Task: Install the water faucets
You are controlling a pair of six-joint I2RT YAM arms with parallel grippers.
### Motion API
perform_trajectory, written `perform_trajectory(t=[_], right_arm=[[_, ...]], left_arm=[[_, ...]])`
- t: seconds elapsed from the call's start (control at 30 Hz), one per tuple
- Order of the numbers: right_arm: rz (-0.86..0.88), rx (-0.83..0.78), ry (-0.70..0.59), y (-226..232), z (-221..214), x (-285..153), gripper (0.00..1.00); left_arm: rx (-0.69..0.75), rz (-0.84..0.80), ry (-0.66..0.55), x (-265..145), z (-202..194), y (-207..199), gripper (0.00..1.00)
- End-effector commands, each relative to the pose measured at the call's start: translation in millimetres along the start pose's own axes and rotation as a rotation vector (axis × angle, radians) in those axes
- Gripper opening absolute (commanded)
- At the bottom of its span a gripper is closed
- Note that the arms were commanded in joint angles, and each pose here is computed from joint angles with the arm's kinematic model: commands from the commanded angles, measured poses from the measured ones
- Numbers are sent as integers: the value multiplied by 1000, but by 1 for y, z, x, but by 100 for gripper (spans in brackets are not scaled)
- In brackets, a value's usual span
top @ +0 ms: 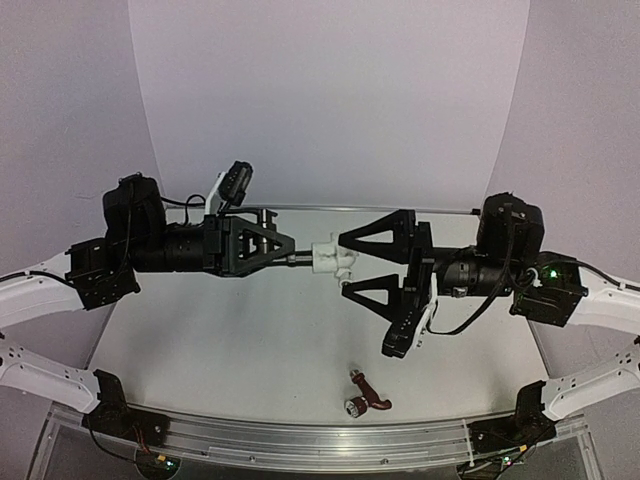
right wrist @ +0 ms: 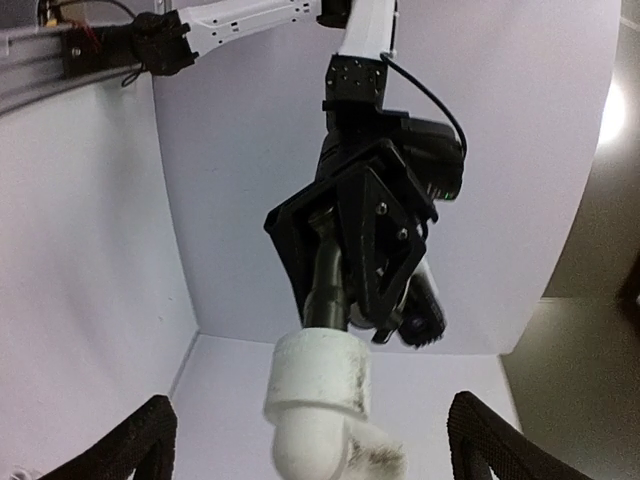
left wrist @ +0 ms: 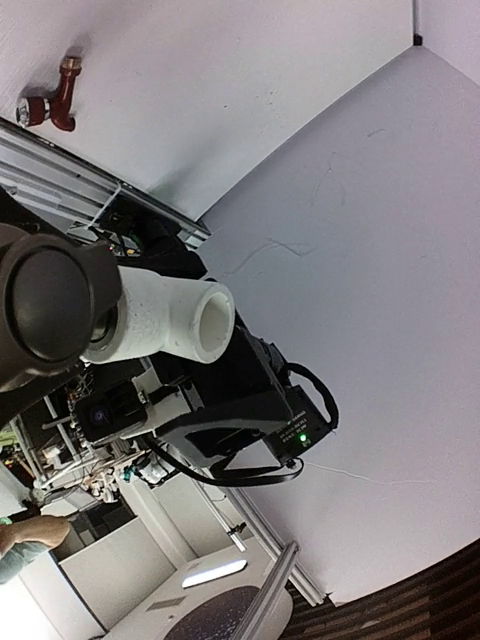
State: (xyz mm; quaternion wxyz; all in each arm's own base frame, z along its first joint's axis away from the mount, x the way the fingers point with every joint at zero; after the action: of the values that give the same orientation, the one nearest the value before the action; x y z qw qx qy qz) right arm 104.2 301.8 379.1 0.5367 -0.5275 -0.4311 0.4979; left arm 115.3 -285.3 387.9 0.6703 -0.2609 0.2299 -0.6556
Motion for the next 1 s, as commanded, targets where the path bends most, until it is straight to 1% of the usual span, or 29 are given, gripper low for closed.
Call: perform_trajectory(t=[0.0, 0.13, 0.3, 0.47, 0.57, 0.7, 0.83, 0.97], right_arm=[[-91, -282, -20, -12, 5, -2, 85], [-83, -364, 0, -7, 1, 3, 75], [-93, -440, 4, -2, 0, 8, 63], [-109, -477, -5, -1, 1, 10, 54], [-120, -470, -14, -2, 2, 9, 44], [-143, -386, -15, -8, 3, 7, 34], [-185, -216, -14, -24, 4, 3, 29], [-232, 0, -13, -47, 4, 1, 25]], left_arm=[[-17, -144, 9, 2, 22, -30, 0], [-45, -194, 43, 6, 20, -32, 0], [-85, -213, 64, 9, 19, -32, 0], [-101, -222, 62, 11, 19, -31, 0], [-102, -222, 47, 10, 18, -30, 0], [-75, -225, 13, 6, 18, -30, 0], [3, -221, -39, 1, 18, -29, 0], [92, -218, -104, -7, 16, -29, 0]])
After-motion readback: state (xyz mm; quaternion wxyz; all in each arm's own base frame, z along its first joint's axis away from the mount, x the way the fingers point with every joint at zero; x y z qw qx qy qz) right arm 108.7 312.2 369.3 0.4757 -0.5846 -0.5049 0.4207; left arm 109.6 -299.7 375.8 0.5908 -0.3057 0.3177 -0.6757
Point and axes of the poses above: each gripper's point midway between its finger pads, its own x axis out along the fingers, its own y axis along the line the jaws close on, z = x × y, the point moved 7 cm from there along -x, back along the fingers, and after that the axes turned 9 degrees about x, right-handed, at the moved point
